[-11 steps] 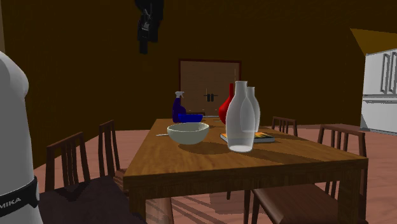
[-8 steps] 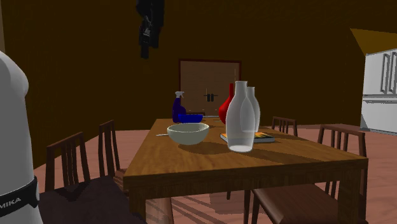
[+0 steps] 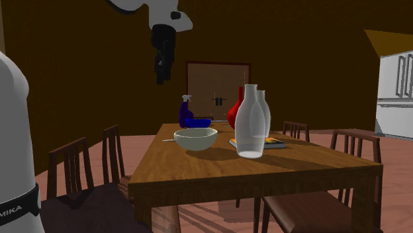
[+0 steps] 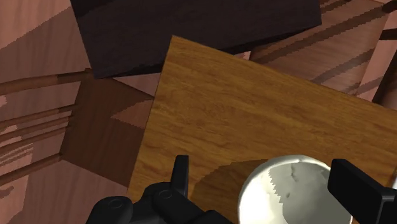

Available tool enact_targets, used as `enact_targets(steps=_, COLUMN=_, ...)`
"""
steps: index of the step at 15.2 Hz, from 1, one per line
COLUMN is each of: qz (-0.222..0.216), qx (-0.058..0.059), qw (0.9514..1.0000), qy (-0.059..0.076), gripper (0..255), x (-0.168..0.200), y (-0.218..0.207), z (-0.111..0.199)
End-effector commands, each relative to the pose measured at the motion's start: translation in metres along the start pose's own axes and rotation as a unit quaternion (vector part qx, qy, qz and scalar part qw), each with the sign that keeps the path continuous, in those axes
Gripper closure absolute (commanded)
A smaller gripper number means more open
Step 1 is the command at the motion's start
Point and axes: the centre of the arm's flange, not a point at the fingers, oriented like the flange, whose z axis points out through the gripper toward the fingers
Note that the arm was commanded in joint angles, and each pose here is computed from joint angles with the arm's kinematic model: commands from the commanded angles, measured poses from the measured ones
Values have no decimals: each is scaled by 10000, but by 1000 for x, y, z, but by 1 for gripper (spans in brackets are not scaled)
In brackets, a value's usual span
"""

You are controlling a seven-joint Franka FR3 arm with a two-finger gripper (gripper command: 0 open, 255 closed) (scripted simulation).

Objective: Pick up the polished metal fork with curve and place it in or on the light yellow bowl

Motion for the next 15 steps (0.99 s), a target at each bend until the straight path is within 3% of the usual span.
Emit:
enact_targets(steps=1, qz=108, qx=36, qw=9999, qy=43, gripper=0, x=14, y=-19, z=11)
enact_targets(steps=15, qz=802, qx=220, qw=9961, qy=283, gripper=0, x=103, y=-146, z=97)
